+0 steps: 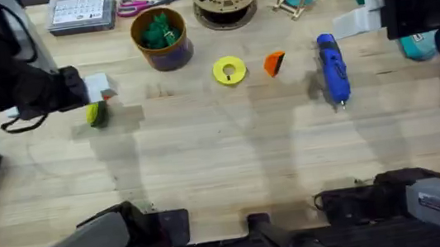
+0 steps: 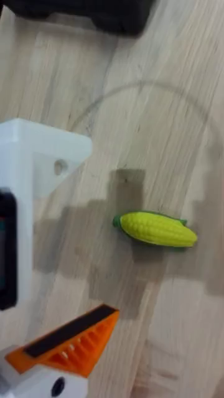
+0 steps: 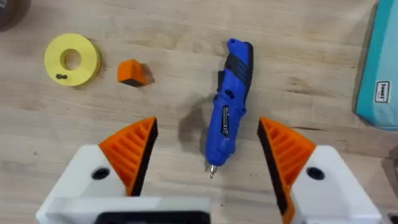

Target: Pick up the gripper from the table and insert it into the empty holder that is missing its gripper. Then pick up a screw, insert it into the mounting hole, and use the screwdriver to tighten it. Finally, clean up the table by picking up the vegetable and placing it into the bucket.

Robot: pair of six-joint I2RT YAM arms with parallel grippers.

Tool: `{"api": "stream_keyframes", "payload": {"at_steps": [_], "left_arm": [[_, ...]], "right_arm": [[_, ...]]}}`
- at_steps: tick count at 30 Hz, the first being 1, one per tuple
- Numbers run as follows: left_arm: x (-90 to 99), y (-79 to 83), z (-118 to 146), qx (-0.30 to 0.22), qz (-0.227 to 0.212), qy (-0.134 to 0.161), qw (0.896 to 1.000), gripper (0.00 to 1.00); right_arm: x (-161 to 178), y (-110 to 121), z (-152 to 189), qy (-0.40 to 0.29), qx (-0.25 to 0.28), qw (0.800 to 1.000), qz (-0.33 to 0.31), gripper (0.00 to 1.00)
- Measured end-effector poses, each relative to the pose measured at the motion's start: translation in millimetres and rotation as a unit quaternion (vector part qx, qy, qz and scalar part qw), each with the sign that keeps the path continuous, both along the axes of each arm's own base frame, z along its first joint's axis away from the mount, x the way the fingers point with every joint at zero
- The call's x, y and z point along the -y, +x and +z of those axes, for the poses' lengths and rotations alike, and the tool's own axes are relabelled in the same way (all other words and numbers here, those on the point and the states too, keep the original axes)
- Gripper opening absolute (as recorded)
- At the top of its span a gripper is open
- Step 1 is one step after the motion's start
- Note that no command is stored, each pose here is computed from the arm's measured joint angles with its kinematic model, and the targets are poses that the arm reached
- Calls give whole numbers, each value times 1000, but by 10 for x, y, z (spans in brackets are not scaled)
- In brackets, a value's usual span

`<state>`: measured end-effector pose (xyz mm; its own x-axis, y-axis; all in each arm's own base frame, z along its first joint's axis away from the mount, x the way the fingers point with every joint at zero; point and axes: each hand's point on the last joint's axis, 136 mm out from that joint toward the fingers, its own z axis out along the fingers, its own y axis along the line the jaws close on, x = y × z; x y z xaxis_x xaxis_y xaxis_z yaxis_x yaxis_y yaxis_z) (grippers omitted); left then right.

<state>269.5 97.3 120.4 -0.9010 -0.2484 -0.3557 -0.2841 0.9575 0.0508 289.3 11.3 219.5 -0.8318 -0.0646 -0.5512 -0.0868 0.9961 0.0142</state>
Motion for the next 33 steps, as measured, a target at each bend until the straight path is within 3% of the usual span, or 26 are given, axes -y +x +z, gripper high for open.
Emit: {"api": "stream_keyframes", "payload": {"at_steps": [5,6,11,15,23,27,28,33], "left_arm": [[-1,39,-302,-45,-1,-19,999,985],[-47,109,-459,-59,1,-17,998,985],[-171,297,-620,-48,7,-6,999,985],[-277,351,-643,-37,18,0,999,965],[-393,321,-635,-36,30,8,999,597],[-395,320,-635,-37,26,9,999,117],[-396,321,-634,-36,27,9,999,34],[-396,322,-633,-36,27,9,999,3]], "right_arm": [[0,12,-24,0,-4,1000,0,998],[0,16,-30,0,-5,1000,0,998],[1,16,-31,0,-6,1000,0,997],[1,15,-31,0,-6,1000,0,997],[0,15,-31,0,-6,1000,0,997],[1,16,-30,0,-6,1000,0,997],[0,16,-31,0,-6,1000,0,997],[0,16,-31,0,-6,1000,0,997]]}}
